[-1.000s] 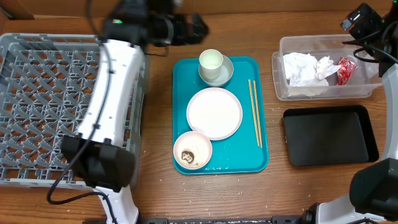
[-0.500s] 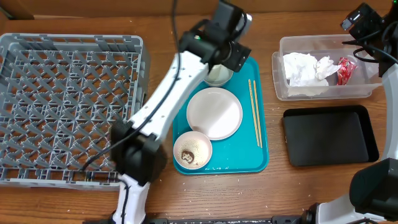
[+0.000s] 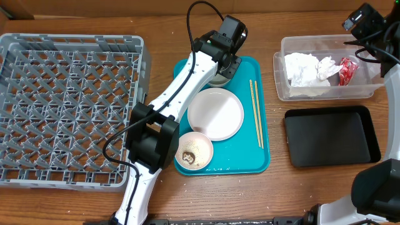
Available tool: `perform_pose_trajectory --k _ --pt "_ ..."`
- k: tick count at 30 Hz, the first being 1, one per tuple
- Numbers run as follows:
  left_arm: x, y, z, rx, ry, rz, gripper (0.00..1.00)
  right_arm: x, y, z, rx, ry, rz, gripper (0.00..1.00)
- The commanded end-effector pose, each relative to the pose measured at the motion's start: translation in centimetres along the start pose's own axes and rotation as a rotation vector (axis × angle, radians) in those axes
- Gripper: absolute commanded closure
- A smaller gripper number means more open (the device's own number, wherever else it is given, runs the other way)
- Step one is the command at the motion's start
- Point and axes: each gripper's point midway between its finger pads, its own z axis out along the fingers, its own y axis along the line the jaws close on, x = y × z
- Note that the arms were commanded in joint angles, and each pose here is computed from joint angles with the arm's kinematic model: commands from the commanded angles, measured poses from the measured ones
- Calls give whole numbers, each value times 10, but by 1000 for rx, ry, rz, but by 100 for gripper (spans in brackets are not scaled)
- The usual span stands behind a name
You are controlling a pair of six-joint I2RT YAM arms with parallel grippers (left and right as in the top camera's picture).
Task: Sort waste into correct bins and load items into the dishwasher
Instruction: 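Reach the left gripper to the white cup and grasp its rim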
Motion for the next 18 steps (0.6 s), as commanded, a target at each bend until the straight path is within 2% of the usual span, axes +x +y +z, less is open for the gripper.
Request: perform_pose_trajectory --k 1,9,18 --pt "1 0 1 14 7 -35 59 -10 3 -10 -7 -34 4 0" --pt "13 -10 4 75 52 -34 58 -10 3 -10 -7 -34 4 0" --pt "17 -9 6 69 63 -34 63 -10 3 -10 -8 -34 4 0"
